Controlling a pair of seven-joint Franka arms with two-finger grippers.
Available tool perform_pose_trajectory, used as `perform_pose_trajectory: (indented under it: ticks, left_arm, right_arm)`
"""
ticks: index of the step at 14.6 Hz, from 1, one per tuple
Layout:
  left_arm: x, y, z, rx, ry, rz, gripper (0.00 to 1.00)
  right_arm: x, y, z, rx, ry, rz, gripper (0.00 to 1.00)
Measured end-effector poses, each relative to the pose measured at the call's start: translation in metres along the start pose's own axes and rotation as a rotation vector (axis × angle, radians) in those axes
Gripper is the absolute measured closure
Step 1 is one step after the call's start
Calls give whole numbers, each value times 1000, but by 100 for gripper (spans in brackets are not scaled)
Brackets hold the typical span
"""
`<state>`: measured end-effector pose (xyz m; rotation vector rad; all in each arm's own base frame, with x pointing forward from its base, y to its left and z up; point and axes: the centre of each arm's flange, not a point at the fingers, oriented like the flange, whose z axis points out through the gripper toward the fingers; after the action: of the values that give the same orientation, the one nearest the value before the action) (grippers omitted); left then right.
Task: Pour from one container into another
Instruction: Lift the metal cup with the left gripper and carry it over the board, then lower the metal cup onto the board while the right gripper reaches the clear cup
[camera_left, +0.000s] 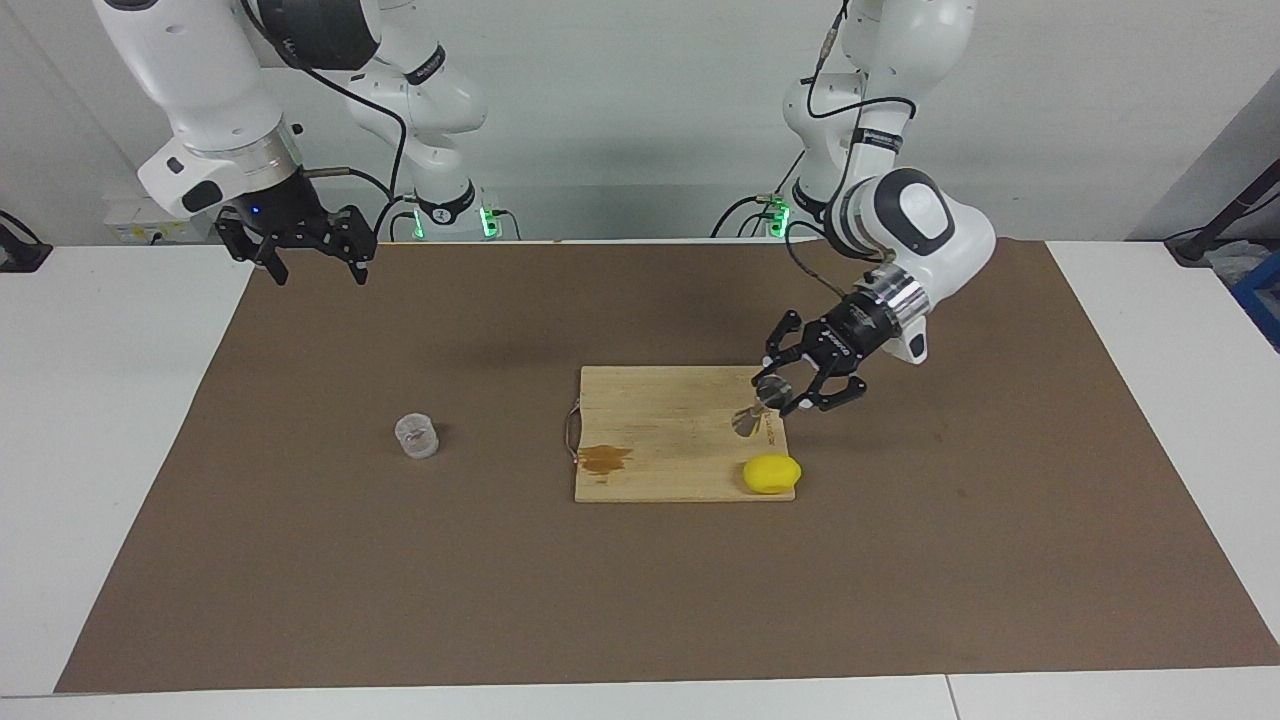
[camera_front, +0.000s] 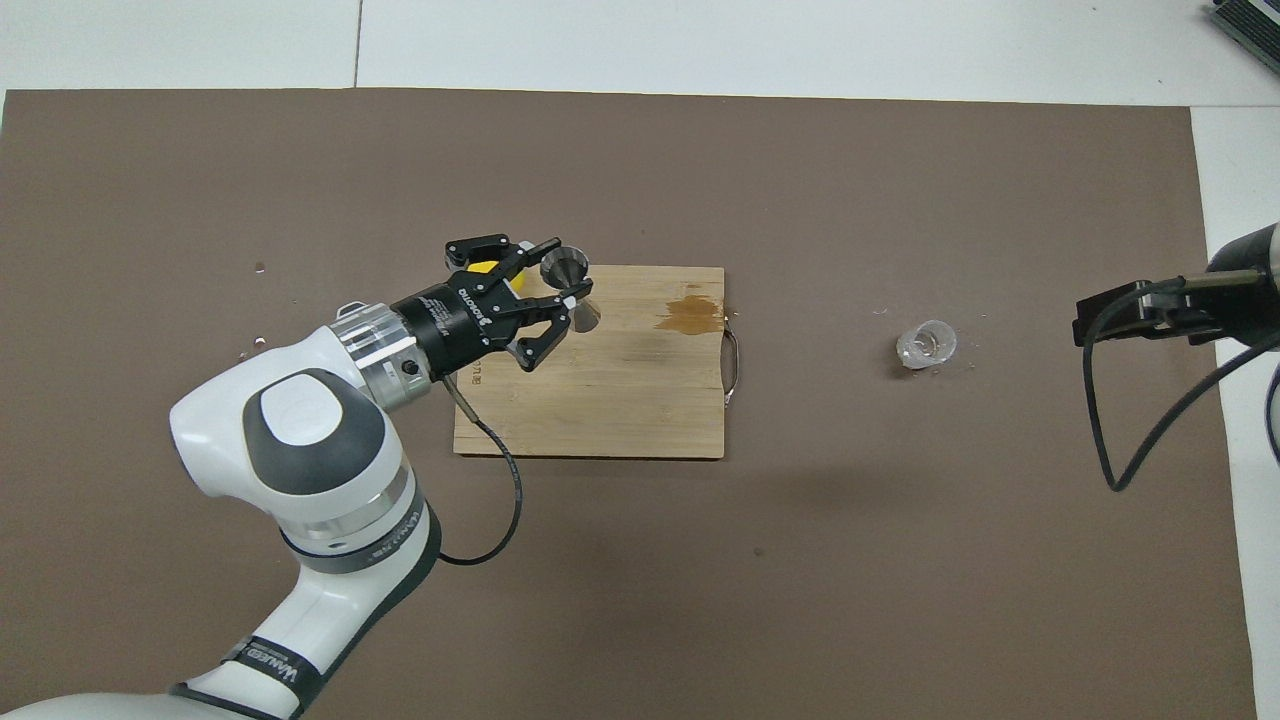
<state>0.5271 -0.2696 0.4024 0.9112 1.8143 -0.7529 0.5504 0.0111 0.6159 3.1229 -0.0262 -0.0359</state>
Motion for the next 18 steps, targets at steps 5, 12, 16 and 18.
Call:
perform_pose_trajectory:
  ticks: [5,12,16,18]
  left_arm:
    - [0,-16,66,35,15,-1,49]
    - [25,-15,88,45,49,-24,49]
    - [27,-15,89,45,52,-26,49]
    - [29,-15,90,47,56,-27,49]
  right_arm:
    - [1,0,-1,1,6,195,2]
    - [12,-4,23,70,-24,794,1]
    - [37,19,58,179,-69,1100,1]
    - [47,34,80,226,-123,1212,0]
